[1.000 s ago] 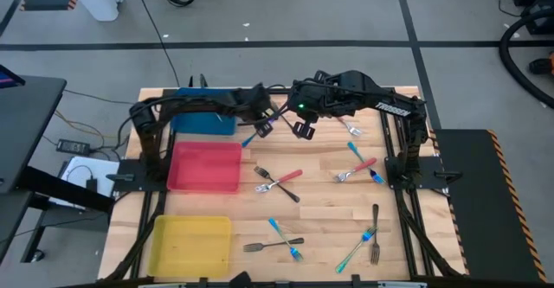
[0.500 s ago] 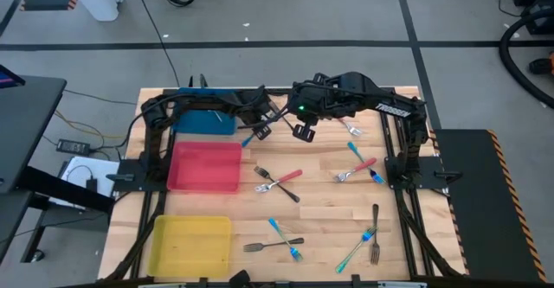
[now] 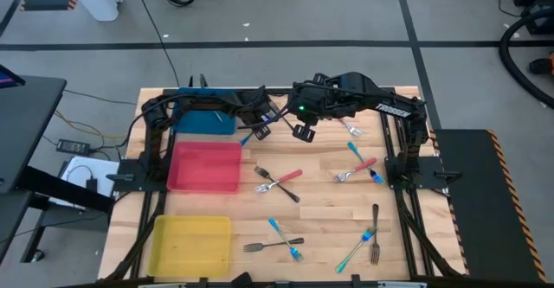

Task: Sort silverware by color (type)
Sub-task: Put the top left light blue fork into the red bin

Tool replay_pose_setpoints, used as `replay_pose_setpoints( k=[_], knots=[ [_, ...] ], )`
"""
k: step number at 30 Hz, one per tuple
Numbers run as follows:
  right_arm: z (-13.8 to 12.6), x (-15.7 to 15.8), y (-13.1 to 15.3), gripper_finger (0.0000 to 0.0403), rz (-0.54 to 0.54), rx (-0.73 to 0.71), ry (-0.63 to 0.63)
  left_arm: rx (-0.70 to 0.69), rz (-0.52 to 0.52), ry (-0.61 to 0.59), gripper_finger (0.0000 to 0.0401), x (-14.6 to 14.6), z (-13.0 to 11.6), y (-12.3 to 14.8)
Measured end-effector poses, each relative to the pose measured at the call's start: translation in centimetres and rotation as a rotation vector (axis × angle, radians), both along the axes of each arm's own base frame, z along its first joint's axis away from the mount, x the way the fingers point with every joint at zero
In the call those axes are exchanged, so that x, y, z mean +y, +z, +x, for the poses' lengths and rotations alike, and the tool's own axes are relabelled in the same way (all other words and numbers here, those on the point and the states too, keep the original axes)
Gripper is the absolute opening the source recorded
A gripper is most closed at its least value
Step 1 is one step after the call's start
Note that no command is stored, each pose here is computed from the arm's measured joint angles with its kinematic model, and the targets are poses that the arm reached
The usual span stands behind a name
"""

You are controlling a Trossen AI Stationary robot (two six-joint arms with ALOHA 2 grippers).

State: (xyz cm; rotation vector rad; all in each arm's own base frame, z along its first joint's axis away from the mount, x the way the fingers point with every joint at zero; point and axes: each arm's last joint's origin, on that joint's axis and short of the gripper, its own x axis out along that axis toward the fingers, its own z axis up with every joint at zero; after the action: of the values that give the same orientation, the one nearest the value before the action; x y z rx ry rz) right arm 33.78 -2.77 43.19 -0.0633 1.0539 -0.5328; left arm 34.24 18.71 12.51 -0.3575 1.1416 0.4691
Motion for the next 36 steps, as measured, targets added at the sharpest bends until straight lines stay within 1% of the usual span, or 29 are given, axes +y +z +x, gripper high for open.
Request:
replay_pose_setpoints(
  k=[3,5,10,12,17,21,26,29,31,36],
  knots=[
    [0.0,0.0,0.0,0.0088,0.000,0.000,0.000,-0.001,-0.002,0.000,0.0026,0.0,0.0,0.0],
    [0.0,0.0,0.0,0.0088,-0.001,0.001,0.000,-0.004,-0.005,0.000,0.0011,0.0,0.0,0.0],
    [0.0,0.0,0.0,0.0088,-0.006,0.000,-0.003,-0.016,-0.006,-0.006,0.0010,-0.2,-0.1,0.6],
    [0.0,0.0,0.0,0.0088,-0.006,0.000,-0.003,-0.023,-0.023,-0.023,0.0009,-0.5,-0.2,1.2],
    [0.0,0.0,0.0,0.0088,-0.009,0.002,0.002,-0.107,-0.021,-0.070,0.0007,-1.2,-1.0,5.2],
    [-0.3,0.0,0.3,0.0088,-0.010,-0.005,0.003,-0.170,0.015,-0.095,0.0007,-2.0,-2.0,8.8],
    [-0.6,0.0,0.6,0.0088,-0.011,-0.013,0.002,-0.246,0.054,-0.133,0.0008,-3.8,-4.2,13.7],
    [-0.6,0.0,0.5,0.0088,-0.011,-0.013,0.002,-0.305,0.084,-0.149,0.0010,-5.0,-5.9,16.7],
    [-0.6,0.0,0.5,0.0088,-0.010,-0.013,0.003,-0.284,0.070,-0.161,0.0010,-5.9,-7.4,17.8],
    [-0.6,0.0,0.5,0.0088,-0.004,-0.016,-0.001,-0.132,-0.020,-0.201,0.0011,-8.9,-11.5,19.3]
  ],
)
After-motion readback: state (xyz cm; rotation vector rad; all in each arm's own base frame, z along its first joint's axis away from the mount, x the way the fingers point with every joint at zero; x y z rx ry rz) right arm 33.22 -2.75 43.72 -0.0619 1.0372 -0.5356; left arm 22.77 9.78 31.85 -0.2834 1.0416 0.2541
